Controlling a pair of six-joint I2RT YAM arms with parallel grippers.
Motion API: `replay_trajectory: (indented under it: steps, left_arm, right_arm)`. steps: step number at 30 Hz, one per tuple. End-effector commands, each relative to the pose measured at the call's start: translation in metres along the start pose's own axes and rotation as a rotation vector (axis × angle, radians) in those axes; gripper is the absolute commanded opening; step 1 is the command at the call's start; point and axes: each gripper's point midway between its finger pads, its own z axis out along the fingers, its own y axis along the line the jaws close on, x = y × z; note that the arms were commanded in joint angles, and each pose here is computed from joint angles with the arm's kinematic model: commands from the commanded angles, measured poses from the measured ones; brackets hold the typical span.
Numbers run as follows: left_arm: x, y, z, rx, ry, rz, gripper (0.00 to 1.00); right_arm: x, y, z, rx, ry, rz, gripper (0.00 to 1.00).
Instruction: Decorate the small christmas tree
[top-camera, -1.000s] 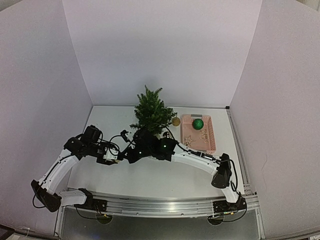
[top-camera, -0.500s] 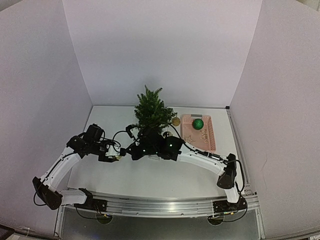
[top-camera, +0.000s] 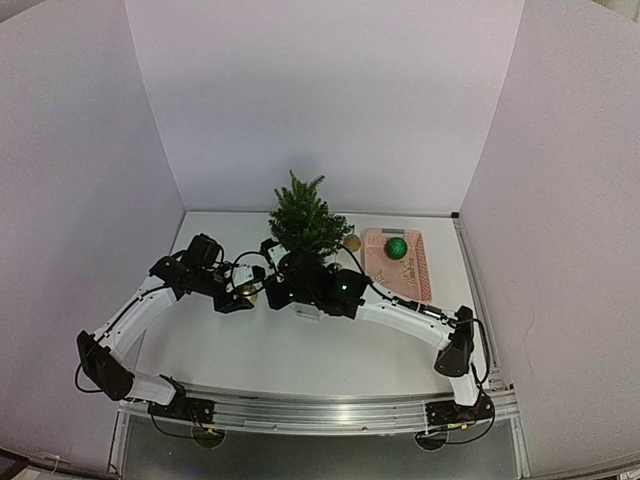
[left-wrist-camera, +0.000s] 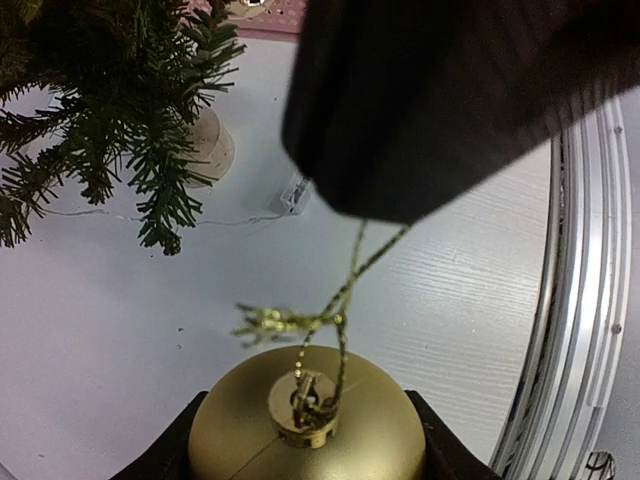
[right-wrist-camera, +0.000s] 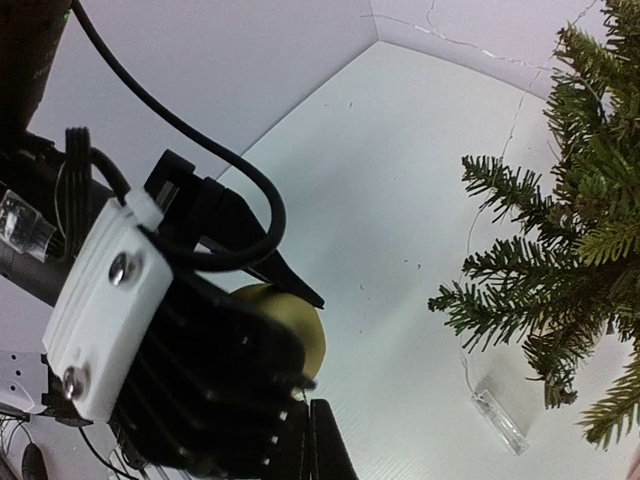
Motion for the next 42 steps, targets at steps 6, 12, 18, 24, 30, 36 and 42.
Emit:
replay_trajectory:
  steps: [6, 12, 18, 24, 30, 36, 42]
  left_arm:
    - [-0.059, 0.014, 0.005, 0.061, -0.164, -0.186, 0.0]
    - [-0.069, 0.018, 0.019, 0.077, -0.157, -0.194, 0.0]
    - [-0.079, 0.015, 0.032, 0.1, -0.148, -0.198, 0.0]
    - [-0.08, 0.021, 0.034, 0.082, -0.125, -0.195, 0.0]
    - [-0.091, 0.035, 0.03, 0.041, -0.118, -0.203, 0.0]
    - [-0.099, 0.032, 0.014, 0.04, -0.133, -0.169, 0.0]
    - [-0.102, 0.035, -0.005, -0.01, -0.143, -0.08, 0.0]
  right_arm:
    - [-0.042, -0.016, -0.059, 0.074, -0.137, -0.041, 0.0]
    - [-0.04, -0.034, -0.064, 0.114, -0.129, -0.061, 0.0]
    - [-0.032, -0.047, -0.061, 0.143, -0.098, -0.075, 0.0]
    - [-0.035, -0.049, -0.079, 0.146, -0.11, -0.051, 0.0]
    - [-0.033, -0.056, -0.102, 0.158, -0.124, -0.015, 0.0]
    - [-0.018, -0.066, -0.124, 0.171, -0.115, 0.042, 0.03]
    - [0.003, -0.071, -0.124, 0.166, -0.074, 0.09, 0.13]
